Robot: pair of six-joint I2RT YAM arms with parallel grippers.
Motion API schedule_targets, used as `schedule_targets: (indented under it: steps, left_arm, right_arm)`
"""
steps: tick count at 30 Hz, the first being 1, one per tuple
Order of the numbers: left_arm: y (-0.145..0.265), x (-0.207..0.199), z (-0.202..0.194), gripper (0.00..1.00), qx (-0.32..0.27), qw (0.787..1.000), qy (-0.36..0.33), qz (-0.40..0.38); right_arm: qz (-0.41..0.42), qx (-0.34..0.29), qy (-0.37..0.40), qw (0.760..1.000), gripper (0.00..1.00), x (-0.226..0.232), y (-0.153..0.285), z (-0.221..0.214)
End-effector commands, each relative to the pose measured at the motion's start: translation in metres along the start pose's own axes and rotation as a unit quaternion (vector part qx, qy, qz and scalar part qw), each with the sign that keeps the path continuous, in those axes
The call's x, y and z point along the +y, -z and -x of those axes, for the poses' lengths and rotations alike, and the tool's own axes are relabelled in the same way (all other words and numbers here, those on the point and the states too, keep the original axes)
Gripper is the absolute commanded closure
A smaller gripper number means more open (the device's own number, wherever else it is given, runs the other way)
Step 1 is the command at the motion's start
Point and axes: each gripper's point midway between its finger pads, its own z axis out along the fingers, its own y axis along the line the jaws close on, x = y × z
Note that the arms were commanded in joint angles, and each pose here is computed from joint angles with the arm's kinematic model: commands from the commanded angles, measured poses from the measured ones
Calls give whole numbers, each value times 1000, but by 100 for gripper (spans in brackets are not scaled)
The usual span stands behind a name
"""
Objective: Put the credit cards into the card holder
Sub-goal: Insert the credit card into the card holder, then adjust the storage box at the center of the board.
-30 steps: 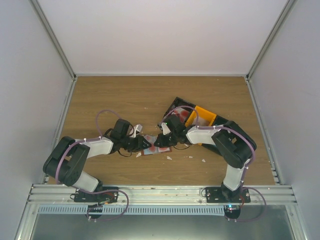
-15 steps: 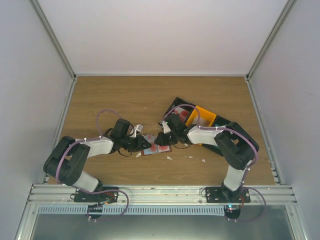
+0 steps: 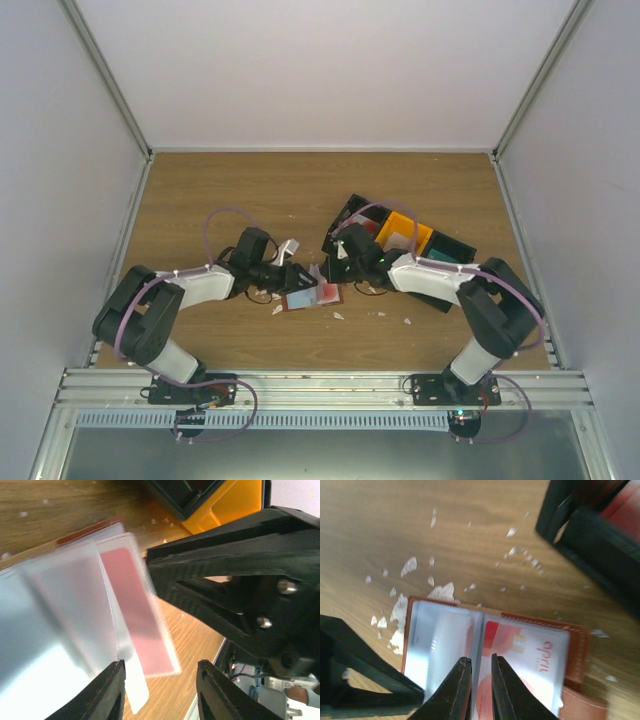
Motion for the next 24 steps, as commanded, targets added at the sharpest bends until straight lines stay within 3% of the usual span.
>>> schedule_targets:
  steps: [1, 9, 13, 17, 24]
  left_arm:
    - [-14, -18, 11, 54, 7, 999, -40, -26]
    - [-34, -11, 29, 38, 6, 1000, -30, -1]
    - [-35, -20, 32, 32, 6, 999, -42, -11]
    - [-27, -29, 39, 27, -15, 998, -61, -7]
    - [6, -31, 56, 24, -99, 989, -88, 58]
  right_arm:
    - [-77, -76, -24, 994, 86, -21, 31, 20]
    - [-120, -151, -23, 981, 78, -43, 91, 48]
    - [-117, -145, 42, 982, 70, -45, 118, 69]
    - [-124, -123, 81, 981, 51, -55, 142, 82]
    - [-181, -86, 89, 976, 39, -96, 166, 87]
